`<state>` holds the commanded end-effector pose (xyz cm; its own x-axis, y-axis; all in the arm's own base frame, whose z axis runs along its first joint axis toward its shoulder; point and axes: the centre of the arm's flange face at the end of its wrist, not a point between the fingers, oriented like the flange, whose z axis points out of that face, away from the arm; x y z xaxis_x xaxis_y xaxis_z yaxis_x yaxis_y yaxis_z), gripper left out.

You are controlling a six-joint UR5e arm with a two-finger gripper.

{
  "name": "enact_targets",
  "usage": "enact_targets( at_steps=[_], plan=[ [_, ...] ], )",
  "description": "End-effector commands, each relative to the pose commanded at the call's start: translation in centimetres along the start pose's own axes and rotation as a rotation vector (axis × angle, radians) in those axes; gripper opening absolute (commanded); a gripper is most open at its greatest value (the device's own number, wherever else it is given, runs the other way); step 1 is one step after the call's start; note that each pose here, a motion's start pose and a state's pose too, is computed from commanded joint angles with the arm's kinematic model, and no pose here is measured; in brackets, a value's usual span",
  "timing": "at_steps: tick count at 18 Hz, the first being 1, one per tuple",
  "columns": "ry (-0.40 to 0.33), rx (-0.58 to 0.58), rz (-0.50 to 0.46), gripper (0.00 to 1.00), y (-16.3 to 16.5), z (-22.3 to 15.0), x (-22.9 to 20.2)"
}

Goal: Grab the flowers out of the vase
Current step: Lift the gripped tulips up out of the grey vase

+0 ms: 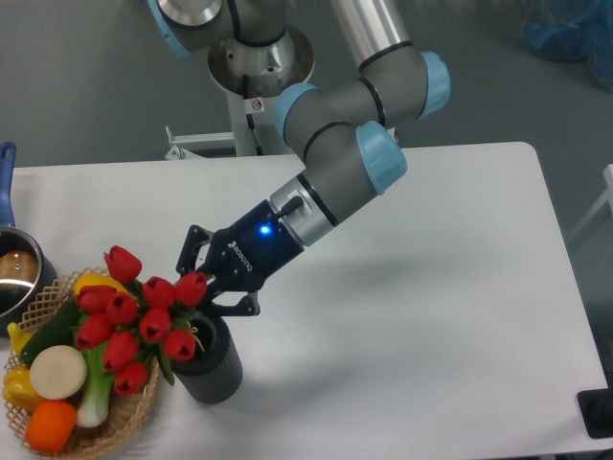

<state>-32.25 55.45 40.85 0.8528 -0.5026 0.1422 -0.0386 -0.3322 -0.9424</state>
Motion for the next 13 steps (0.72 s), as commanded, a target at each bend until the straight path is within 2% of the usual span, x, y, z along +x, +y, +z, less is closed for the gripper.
enact_targets(
  at_steps=[6, 13],
  plan=[
    [0.000, 0.018, 0.028, 0.00, -1.8, -0.5, 0.7],
    [-0.014, 0.051, 0.019, 0.00, -4.7, -2.0, 0.1]
  ],
)
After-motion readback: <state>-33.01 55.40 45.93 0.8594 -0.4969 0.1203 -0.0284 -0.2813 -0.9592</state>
